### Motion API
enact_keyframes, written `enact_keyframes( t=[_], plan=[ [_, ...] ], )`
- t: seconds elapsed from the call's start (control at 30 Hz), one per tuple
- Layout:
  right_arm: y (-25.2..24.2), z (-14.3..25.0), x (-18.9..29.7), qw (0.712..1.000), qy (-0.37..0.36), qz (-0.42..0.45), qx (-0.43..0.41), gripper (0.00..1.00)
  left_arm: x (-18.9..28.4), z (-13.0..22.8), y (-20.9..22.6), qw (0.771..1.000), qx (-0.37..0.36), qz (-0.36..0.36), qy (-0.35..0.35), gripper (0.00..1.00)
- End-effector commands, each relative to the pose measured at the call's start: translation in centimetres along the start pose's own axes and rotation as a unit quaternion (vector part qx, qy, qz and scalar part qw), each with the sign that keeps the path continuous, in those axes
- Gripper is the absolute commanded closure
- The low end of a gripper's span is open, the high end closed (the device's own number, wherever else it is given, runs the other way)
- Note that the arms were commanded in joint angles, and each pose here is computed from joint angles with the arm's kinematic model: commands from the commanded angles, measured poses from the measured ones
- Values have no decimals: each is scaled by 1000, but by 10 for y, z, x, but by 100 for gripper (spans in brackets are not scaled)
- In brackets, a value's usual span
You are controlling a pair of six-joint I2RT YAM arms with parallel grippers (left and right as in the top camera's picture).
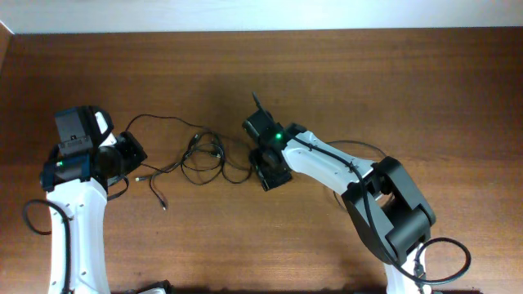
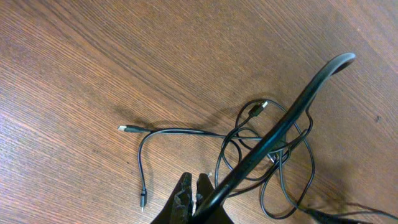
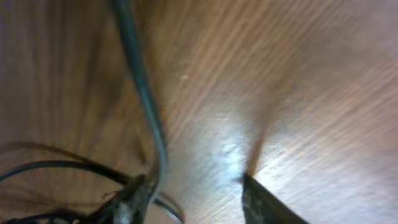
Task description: Untangle cables
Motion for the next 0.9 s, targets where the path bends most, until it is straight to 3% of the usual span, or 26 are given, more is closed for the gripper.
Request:
enact_keyframes(
  t=[0.0, 0.1, 0.23, 0.3, 0.33, 0.57, 0.73, 0.87],
  plan=[
    [-31, -9, -31, 994, -37, 90, 39, 59, 0, 2, 2, 1000, 8, 3, 4, 100],
    [-48, -12, -26, 983, -35, 151, 103, 64, 0, 2, 2, 1000, 8, 3, 3, 100],
    [-47, -15, -9, 983, 8, 165, 81, 70, 0, 2, 2, 1000, 8, 3, 3, 100],
    [-23, -21, 9, 983, 42, 119, 133, 91, 0, 2, 2, 1000, 8, 3, 3, 100],
    [-14, -23, 17, 979, 58, 101, 167, 96, 0, 2, 2, 1000, 8, 3, 4, 100],
    [-27, -33, 31, 955, 68, 153, 244, 96, 0, 2, 2, 1000, 10, 3, 3, 100],
    [-18, -38, 47, 939, 75, 141, 305, 96, 0, 2, 2, 1000, 10, 4, 3, 100],
    [6, -27, 102, 878, 77, 105, 460, 96, 0, 2, 2, 1000, 10, 3, 2, 100]
  ],
)
Point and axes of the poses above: each gripper's point midway between its finger pads, its own x axis back along the fingers, its own y axis along the line the jaws close on, z = x × y, the point moved 9 cm from there along x, back along the fingers, and after that the axes turned 2 degrees about x, right-handed, at the moved point
